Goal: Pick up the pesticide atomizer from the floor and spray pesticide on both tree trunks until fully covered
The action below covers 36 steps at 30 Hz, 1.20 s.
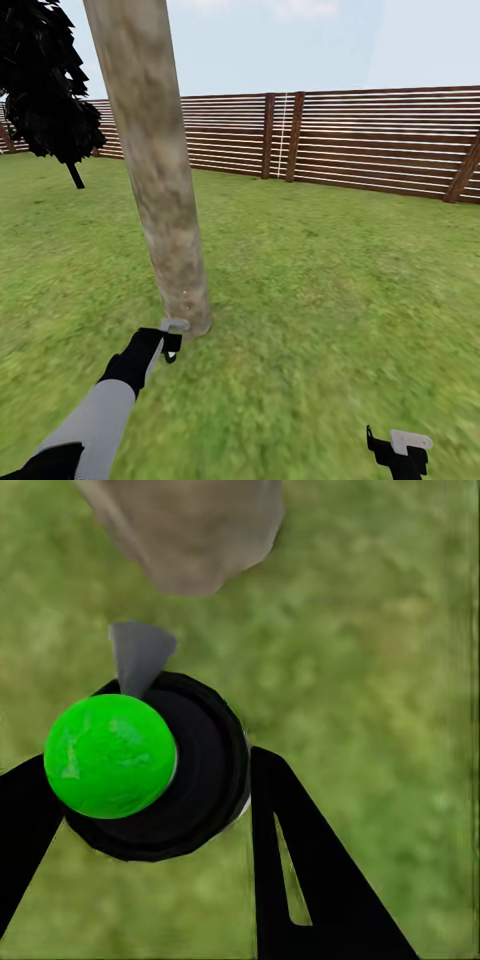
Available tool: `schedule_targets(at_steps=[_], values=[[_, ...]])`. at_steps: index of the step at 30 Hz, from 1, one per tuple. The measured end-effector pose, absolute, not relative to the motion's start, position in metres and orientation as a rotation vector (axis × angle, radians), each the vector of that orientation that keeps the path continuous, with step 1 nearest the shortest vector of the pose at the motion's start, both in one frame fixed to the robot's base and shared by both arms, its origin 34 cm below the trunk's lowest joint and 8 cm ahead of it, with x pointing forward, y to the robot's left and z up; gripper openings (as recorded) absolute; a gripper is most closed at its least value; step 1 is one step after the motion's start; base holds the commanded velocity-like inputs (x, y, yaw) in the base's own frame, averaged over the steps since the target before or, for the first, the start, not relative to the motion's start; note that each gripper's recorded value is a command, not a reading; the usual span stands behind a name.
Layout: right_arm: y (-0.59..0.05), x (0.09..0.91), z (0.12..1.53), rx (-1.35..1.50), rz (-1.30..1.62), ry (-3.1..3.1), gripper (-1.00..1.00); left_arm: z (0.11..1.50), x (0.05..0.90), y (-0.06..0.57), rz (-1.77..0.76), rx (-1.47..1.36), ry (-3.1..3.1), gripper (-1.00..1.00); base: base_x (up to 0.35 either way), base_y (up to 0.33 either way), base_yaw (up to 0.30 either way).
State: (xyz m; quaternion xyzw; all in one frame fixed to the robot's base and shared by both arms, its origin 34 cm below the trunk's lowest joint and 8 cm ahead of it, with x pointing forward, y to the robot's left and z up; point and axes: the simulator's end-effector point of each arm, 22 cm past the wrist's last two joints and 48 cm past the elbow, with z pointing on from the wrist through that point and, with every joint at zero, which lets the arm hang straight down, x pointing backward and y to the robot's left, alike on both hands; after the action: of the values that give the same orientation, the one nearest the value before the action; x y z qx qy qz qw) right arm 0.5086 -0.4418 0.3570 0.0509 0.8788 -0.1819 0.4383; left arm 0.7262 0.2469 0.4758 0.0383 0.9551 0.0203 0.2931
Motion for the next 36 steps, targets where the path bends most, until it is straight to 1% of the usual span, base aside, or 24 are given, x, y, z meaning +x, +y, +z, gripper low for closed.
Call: schedule_targets(at_steps=[3,5,6,8,13,16,18,24,29,32,33,36], values=[[-0.442,0.509,0.357,0.126,-0.452,2.184,1.0,0.478,0.728,0.257,0.073,0.095,2.544,-1.0,0.0,0.0,0.0],[-0.442,0.509,0.357,0.126,-0.452,2.185,1.0,0.478,0.722,0.307,0.159,0.062,2.572,-1.0,0.0,0.0,0.0],[-0.442,0.509,0.357,0.126,-0.452,2.185,1.0,0.477,0.719,0.32,0.164,0.045,2.585,-1.0,0.0,0.0,0.0],[-0.442,0.509,0.357,0.126,-0.452,2.185,1.0,0.477,0.717,0.318,0.128,0.042,2.596,-1.0,0.078,0.0,0.0],[-0.442,0.508,0.357,0.126,-0.452,2.184,1.0,0.479,0.721,0.29,0.073,0.06,2.589,-1.0,0.288,0.0,0.0],[-0.442,0.509,0.357,0.126,-0.452,2.185,1.0,0.484,0.727,0.285,0.066,0.064,2.579,-1.0,0.07,0.0,0.0],[-0.442,0.509,0.357,0.126,-0.452,2.185,1.0,0.486,0.728,0.289,0.077,0.063,2.578,-1.0,0.011,0.0,0.0],[-0.441,0.508,0.356,0.126,-0.45,2.187,1.0,0.508,0.736,0.337,0.158,0.018,2.541,-1.0,0.001,0.0,0.0],[-0.441,0.508,0.356,0.126,-0.45,2.187,1.0,0.538,0.755,0.333,0.154,0.006,2.52,-1.0,0.0,0.0,0.001],[-0.44,0.508,0.356,0.125,-0.449,2.187,1.0,0.542,0.757,0.338,0.159,0.0,2.521,-1.0,0.0,0.0,0.158],[-0.44,0.508,0.356,0.124,-0.448,2.187,1.0,0.539,0.755,0.336,0.146,0.005,2.526,-1.0,0.0,0.0,0.259],[-0.44,0.508,0.356,0.124,-0.448,2.188,1.0,0.534,0.752,0.307,-0.005,0.068,2.532,-1.0,0.0,0.0,0.158]])
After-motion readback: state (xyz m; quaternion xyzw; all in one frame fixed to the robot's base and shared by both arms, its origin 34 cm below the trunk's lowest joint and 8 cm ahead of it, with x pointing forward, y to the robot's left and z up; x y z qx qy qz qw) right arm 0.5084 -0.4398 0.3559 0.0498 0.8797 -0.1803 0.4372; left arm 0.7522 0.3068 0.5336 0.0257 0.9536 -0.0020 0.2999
